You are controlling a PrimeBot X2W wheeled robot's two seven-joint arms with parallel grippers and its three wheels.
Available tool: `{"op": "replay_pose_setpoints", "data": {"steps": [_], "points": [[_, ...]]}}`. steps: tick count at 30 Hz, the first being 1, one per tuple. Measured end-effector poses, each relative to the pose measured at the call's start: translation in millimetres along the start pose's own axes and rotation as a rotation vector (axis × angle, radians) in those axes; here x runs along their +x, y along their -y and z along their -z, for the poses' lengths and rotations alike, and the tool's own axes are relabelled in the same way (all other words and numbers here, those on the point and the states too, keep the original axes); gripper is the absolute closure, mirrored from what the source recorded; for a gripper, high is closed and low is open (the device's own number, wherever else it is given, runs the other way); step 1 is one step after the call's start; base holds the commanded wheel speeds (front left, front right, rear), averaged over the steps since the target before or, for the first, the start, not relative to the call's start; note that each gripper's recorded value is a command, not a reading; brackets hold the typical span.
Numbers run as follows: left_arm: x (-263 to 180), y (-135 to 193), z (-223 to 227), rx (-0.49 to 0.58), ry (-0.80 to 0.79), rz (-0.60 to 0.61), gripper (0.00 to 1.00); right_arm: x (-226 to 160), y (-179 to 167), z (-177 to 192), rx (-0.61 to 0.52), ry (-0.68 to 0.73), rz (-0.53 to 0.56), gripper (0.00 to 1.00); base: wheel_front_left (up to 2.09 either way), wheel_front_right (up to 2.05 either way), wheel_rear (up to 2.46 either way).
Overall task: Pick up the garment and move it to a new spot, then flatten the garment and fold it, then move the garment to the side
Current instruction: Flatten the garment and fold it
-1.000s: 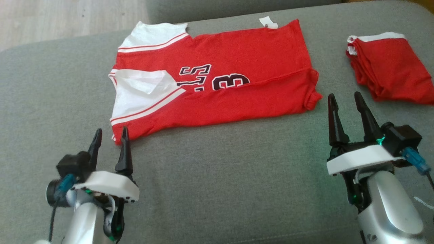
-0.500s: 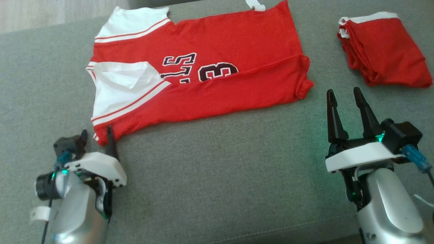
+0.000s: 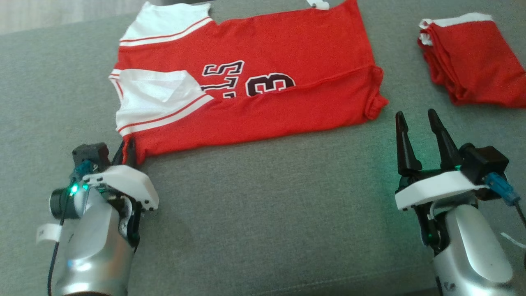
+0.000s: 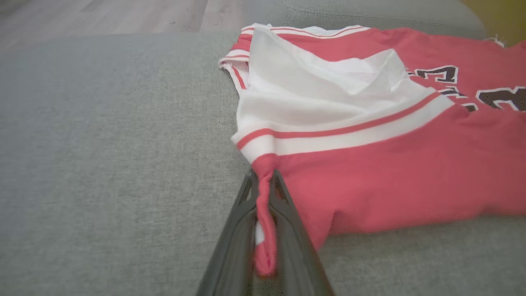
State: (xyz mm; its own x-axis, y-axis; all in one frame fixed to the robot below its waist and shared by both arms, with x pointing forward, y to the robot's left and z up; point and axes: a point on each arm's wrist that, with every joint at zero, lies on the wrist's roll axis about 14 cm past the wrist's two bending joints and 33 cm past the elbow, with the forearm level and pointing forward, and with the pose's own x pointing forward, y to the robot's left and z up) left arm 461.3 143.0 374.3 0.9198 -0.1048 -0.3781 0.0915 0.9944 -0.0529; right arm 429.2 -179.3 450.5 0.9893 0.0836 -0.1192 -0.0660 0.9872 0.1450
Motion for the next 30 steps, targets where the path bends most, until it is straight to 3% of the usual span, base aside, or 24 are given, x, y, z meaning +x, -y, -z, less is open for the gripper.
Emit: {"op": "replay_pose_setpoints", "data": {"steps": [5, 10, 30], "points": [[-6.4, -0.2, -63.8, 0.003, 0.213, 0.012, 1.00, 2.8, 5.2, 11.3, -0.025, -0.066, 0.019, 0.00, 0.00, 0.00, 0.00], [-24.1, 2.3, -96.1, 0.007, 0.339, 0.023, 1.00, 10.8, 12.3, 18.4, -0.051, -0.126, 0.044, 0.00, 0.00, 0.00, 0.00], [-38.9, 3.8, -74.4, 0.021, 0.310, 0.051, 1.00, 47.6, -21.4, 80.2, 0.021, -0.405, -0.021, 0.00, 0.00, 0.00, 0.00]]}}
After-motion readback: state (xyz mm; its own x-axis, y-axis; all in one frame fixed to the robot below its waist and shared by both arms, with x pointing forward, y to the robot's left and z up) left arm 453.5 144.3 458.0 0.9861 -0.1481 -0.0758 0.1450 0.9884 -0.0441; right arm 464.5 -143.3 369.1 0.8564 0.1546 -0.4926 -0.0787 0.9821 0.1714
